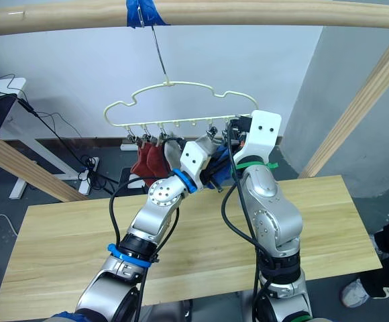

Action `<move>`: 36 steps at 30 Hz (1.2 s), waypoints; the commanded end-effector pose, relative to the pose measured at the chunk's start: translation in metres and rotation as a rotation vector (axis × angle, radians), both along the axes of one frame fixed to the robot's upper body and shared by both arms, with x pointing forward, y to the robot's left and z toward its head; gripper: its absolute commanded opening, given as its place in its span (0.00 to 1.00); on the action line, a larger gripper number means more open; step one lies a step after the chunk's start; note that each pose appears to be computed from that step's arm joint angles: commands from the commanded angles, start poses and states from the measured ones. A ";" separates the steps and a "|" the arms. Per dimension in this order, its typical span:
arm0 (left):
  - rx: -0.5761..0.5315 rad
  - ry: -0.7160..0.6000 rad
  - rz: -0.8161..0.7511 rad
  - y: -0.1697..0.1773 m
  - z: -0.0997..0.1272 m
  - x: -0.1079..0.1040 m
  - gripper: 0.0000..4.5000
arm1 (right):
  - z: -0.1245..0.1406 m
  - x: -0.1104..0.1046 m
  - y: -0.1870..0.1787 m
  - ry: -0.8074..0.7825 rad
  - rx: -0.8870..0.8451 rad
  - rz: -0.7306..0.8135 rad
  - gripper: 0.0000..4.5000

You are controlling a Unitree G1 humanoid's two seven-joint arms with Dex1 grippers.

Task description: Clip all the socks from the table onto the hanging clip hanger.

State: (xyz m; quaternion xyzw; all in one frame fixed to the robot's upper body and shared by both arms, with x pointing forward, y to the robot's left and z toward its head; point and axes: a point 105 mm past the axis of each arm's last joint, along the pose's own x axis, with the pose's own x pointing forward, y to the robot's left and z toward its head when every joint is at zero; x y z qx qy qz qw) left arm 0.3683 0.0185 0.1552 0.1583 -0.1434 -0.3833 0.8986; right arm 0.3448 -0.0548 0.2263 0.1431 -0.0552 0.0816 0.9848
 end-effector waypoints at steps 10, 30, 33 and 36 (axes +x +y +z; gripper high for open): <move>-0.012 0.059 -0.113 0.008 -0.001 -0.023 0.61 | 0.032 -0.017 -0.001 -0.123 0.054 0.038 0.45; 0.060 0.343 0.106 0.161 -0.015 -0.095 1.00 | -0.018 -0.046 -0.071 -0.094 -0.558 0.366 0.99; 0.124 0.342 0.194 0.187 -0.015 -0.102 1.00 | -0.026 -0.054 -0.075 -0.072 -0.616 0.510 0.99; 0.209 0.398 0.333 0.217 -0.023 -0.104 1.00 | -0.034 -0.066 -0.078 -0.039 -0.671 0.666 0.99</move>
